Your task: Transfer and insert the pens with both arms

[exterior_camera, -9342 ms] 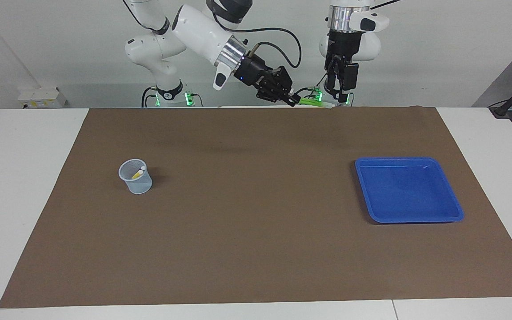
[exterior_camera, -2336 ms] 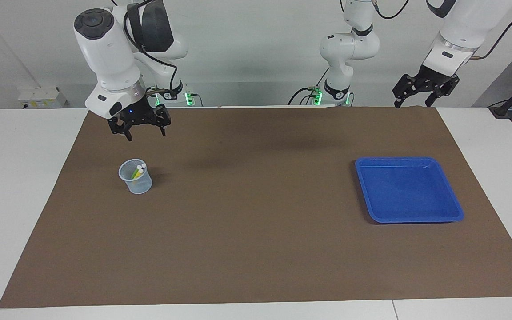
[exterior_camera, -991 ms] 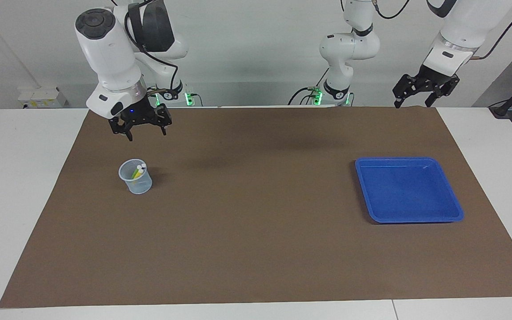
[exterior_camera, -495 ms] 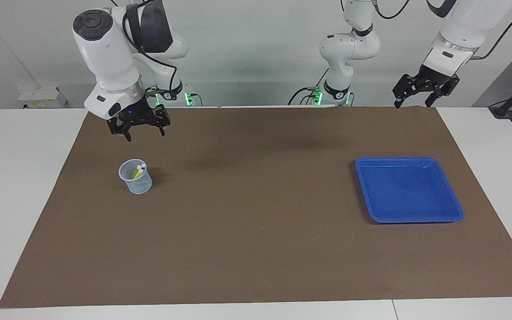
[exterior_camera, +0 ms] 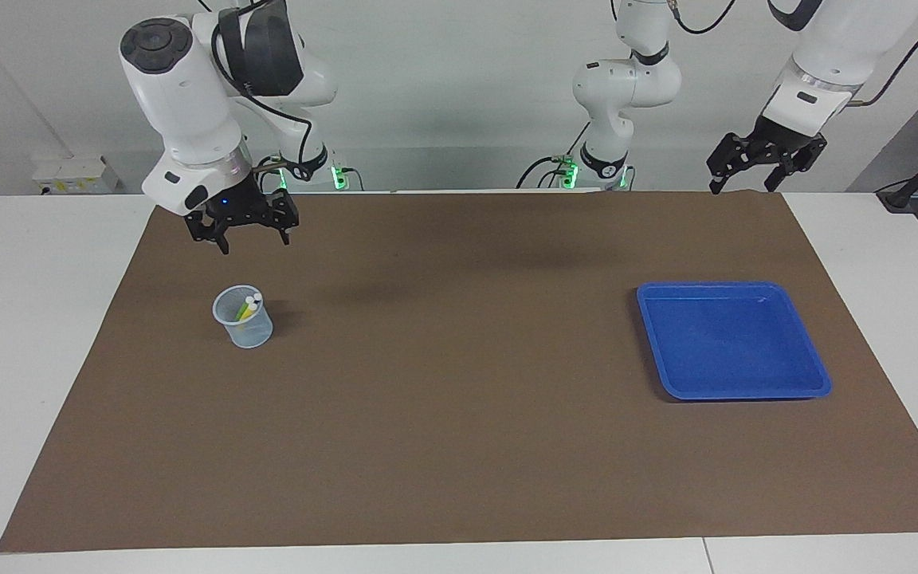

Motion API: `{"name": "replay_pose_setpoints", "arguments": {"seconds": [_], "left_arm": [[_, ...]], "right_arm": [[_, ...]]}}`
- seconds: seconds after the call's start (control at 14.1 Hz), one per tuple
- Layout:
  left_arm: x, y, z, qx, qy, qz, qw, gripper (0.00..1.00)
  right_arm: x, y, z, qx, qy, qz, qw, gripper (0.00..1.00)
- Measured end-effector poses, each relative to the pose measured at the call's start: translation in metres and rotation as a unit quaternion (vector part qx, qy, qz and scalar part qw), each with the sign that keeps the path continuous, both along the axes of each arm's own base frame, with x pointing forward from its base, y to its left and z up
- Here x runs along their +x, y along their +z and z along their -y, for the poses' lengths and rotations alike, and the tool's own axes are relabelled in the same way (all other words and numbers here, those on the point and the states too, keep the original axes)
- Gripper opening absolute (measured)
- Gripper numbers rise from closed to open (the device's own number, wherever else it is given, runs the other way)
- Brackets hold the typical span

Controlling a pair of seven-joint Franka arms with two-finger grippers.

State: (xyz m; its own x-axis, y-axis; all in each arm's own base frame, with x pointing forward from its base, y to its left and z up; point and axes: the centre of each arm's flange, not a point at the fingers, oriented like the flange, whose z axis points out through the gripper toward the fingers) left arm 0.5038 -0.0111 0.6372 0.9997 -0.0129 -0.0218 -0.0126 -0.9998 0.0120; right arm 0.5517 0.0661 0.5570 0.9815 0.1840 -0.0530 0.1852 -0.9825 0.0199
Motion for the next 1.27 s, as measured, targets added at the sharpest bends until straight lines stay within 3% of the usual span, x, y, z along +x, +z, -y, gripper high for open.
{"name": "replay_pose_setpoints", "arguments": {"seconds": [1.27], "left_arm": [[0.003,0.002,-0.013,-0.001,0.013,0.011,1.000,1.00]], "right_arm": [[0.001,0.000,0.006,0.000,-0.005,0.000,1.000,1.00]]}}
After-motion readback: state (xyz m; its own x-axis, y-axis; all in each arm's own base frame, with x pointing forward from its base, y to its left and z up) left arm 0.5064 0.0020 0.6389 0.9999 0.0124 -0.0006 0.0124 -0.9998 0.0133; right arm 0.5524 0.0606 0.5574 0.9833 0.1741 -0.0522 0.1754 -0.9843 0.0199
